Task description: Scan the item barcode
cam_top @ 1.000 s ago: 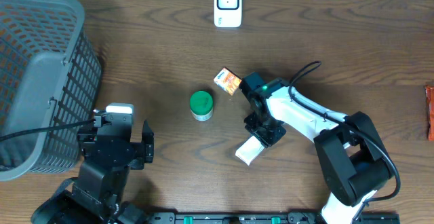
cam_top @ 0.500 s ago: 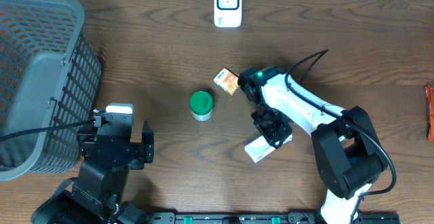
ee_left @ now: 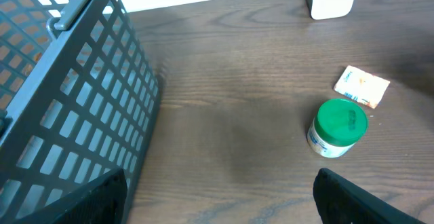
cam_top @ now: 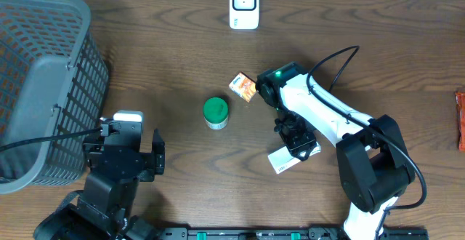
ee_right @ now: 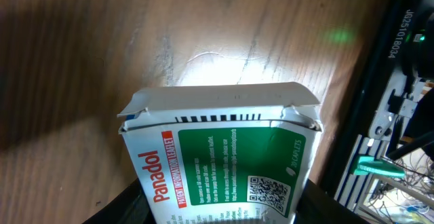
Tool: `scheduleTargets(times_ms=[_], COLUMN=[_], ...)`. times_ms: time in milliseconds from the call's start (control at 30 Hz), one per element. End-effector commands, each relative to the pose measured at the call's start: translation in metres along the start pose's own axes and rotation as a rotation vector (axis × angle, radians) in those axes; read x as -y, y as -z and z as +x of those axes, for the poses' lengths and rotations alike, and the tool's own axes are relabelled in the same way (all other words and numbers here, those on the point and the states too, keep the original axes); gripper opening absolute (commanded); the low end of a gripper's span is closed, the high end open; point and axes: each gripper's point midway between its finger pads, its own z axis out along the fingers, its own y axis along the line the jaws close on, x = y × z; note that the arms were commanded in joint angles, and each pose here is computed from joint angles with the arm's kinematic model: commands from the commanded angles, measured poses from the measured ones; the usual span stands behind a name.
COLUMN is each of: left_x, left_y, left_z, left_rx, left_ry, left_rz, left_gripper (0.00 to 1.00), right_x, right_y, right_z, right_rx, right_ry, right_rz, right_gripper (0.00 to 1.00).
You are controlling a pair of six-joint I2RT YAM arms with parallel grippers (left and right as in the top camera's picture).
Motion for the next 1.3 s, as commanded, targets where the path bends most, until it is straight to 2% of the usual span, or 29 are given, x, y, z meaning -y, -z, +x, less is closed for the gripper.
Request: scheduleTargets(times_ms=[0, 500, 800, 1033, 1267], left_x=[-0.001, -0.001, -0.001, -0.001, -0.001], left_y=[0.000, 0.000, 0.000, 0.000, 0.000], left_z=[0.001, 0.001, 0.001, 0.001, 0.001], left_rx=[0.002, 0.002, 0.002, 0.002, 0.002], left_ry=[0.004, 0.004, 0.004, 0.004, 0.004], left_rz=[-0.007, -0.007, -0.007, -0.007, -0.007], left_gripper=[0.88, 0.88, 0.88, 0.88, 0.88], right_x=[0.006, 0.016, 0.007, -0.020, -0.016], right_y=[0.002, 0.003, 0.003, 0.006, 0.004], right_z=[-0.006, 0.000, 0.016, 0.033, 0.025], right_rx=[0.026, -0.010, -0.087, -0.187, -0.142], right_ry=[-0.028, -0.028, -0.247, -0.246, -0.234], right_rz=[0.030, 0.075, 0.053, -0.043, -0.036], right_gripper=[0.48, 0.47, 0.49, 0.45, 0.47])
